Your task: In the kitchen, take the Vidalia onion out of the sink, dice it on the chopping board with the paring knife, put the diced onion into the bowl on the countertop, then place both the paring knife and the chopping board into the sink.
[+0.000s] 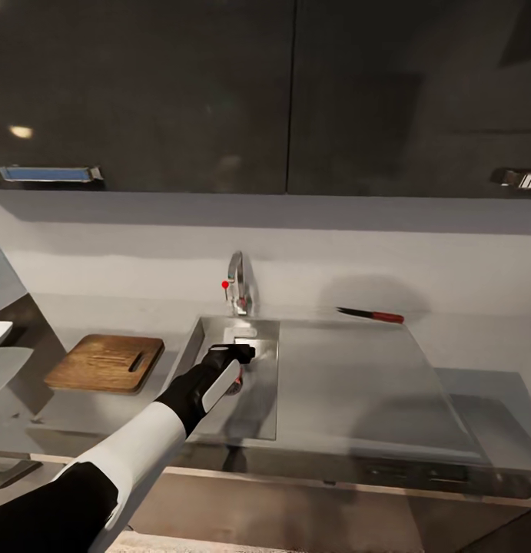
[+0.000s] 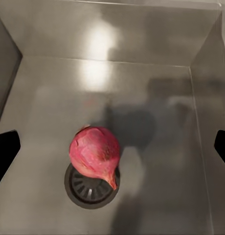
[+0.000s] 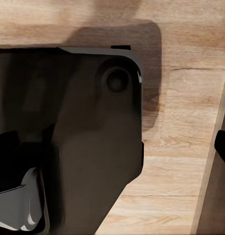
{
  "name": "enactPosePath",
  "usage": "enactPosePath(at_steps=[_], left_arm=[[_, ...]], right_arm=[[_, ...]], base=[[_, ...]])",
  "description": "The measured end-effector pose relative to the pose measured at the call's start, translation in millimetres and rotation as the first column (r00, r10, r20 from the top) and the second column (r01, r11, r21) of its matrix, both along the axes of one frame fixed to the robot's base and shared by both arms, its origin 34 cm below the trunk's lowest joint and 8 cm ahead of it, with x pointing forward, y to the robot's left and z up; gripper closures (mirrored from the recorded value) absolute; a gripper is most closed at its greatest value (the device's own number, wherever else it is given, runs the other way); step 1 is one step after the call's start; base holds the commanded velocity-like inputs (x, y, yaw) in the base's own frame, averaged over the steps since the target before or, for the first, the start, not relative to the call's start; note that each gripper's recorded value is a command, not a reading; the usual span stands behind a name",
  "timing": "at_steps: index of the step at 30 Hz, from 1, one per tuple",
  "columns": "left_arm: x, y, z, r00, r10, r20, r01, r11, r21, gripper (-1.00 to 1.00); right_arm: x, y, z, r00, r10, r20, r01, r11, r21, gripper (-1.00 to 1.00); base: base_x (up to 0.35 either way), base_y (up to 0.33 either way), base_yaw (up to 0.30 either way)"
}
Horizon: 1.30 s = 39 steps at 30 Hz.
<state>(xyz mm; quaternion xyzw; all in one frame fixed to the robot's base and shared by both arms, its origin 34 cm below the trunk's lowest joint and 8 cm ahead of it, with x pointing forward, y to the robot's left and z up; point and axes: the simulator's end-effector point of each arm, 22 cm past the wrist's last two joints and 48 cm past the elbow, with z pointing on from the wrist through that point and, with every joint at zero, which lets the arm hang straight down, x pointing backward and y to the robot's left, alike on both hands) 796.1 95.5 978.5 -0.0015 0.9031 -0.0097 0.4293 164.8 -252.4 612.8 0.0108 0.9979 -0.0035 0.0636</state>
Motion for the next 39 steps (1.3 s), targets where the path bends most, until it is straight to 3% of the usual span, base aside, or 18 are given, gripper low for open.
enactPosePath(at_steps=[17, 39], left_arm=[[-2.7, 5.0, -23.4, 0.999, 0.005, -0.039, -0.004, 1.0, 0.011, -1.0], [-8.2, 39.0, -64.1, 0.994, 0.041, -0.101, -0.035, 0.998, 0.056, -1.0]], right_arm=[[-10.5, 5.8, -1.3, 1.0, 0.0, -0.027, 0.0, 1.0, 0.009, -1.0], [-23.5, 6.2, -2.6, 0.998, 0.0, -0.061, 0.001, 1.0, 0.009, -1.0]], base=[[0.078, -0.022, 0.0], [0.002, -0.001, 0.0]])
